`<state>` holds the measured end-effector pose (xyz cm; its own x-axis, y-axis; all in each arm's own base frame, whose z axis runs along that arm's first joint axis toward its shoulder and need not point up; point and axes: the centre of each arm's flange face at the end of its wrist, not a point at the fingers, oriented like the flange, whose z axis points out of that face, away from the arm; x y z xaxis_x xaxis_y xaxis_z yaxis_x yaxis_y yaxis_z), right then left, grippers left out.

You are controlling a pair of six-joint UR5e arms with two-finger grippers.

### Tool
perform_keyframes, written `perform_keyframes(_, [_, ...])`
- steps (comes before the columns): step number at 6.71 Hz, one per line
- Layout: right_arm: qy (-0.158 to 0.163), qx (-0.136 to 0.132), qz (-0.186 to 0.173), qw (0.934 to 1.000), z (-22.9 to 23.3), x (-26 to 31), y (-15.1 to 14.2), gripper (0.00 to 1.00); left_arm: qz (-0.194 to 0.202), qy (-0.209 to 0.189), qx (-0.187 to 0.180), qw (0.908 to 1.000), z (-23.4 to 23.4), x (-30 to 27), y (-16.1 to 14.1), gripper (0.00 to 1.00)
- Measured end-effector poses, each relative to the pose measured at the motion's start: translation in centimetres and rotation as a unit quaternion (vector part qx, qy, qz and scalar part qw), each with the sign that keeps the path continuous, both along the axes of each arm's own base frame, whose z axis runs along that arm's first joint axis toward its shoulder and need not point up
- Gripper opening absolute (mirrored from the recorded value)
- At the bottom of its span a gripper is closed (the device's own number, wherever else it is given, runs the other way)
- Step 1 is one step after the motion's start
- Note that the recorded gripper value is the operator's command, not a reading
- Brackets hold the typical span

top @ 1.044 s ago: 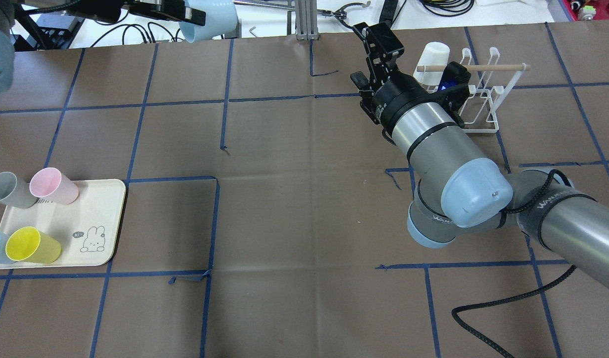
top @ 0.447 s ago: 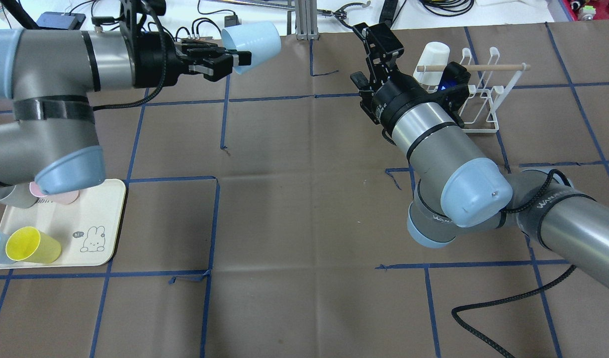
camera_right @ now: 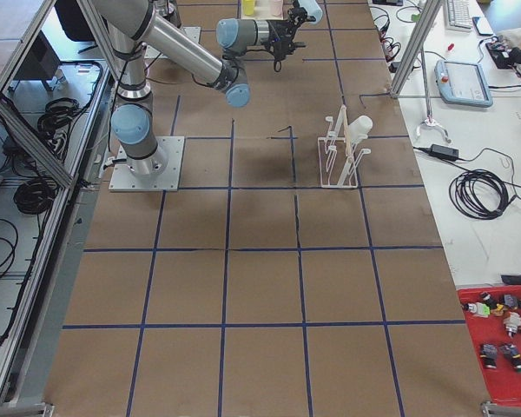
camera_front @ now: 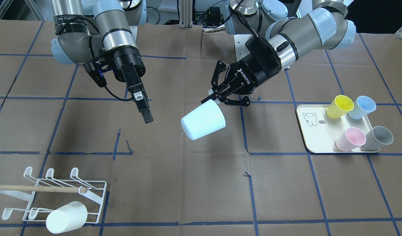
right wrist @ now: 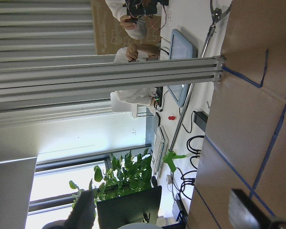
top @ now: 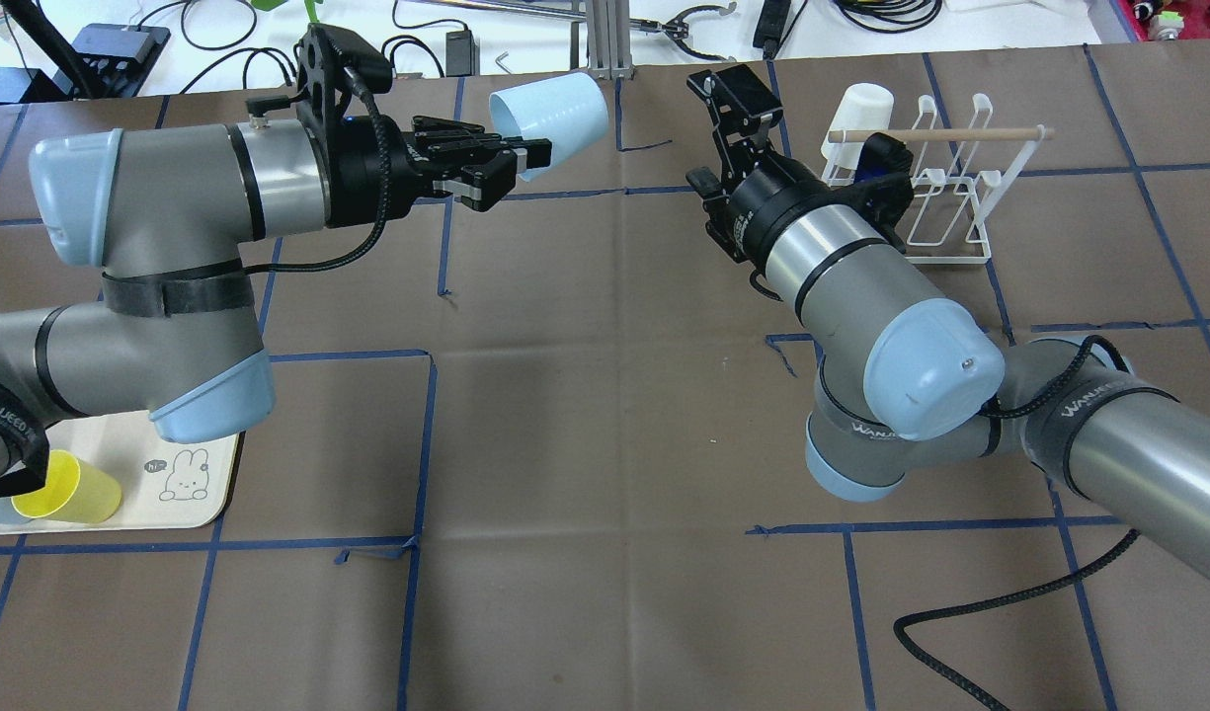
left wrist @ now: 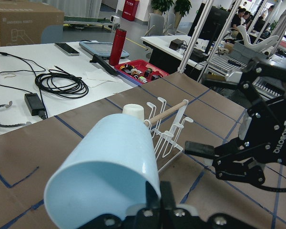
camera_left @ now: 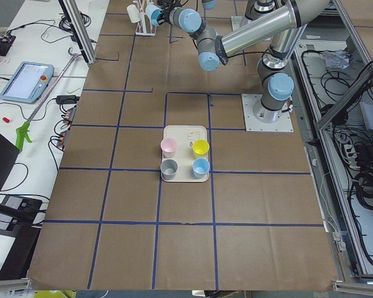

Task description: Transfer IKEA cup to right arm and place on rack

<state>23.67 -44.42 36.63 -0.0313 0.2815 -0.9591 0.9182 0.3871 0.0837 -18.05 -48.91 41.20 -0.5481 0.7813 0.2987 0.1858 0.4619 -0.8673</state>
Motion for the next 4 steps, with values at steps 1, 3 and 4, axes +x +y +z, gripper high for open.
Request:
perform_keyframes(1, [0.001,0.018,0.009,0.9998,-0.3,0.9,0.3,1.00,0.000,0.001,-0.001,1.0000,0.0,-0.1,0.1,0.04])
perform_keyframes(3, [-0.001,0.021,0.031,0.9993,0.1,3.1,1.1,1.00,0.000,0.002,0.002,1.0000,-0.4,-0.2,0.4,0.04])
perform_keyframes(4, [-0.003,0.011,0.040,0.9991,1.0,4.1,1.1,1.00,0.000,0.002,0.004,1.0000,-0.5,-0.2,0.7,0.04])
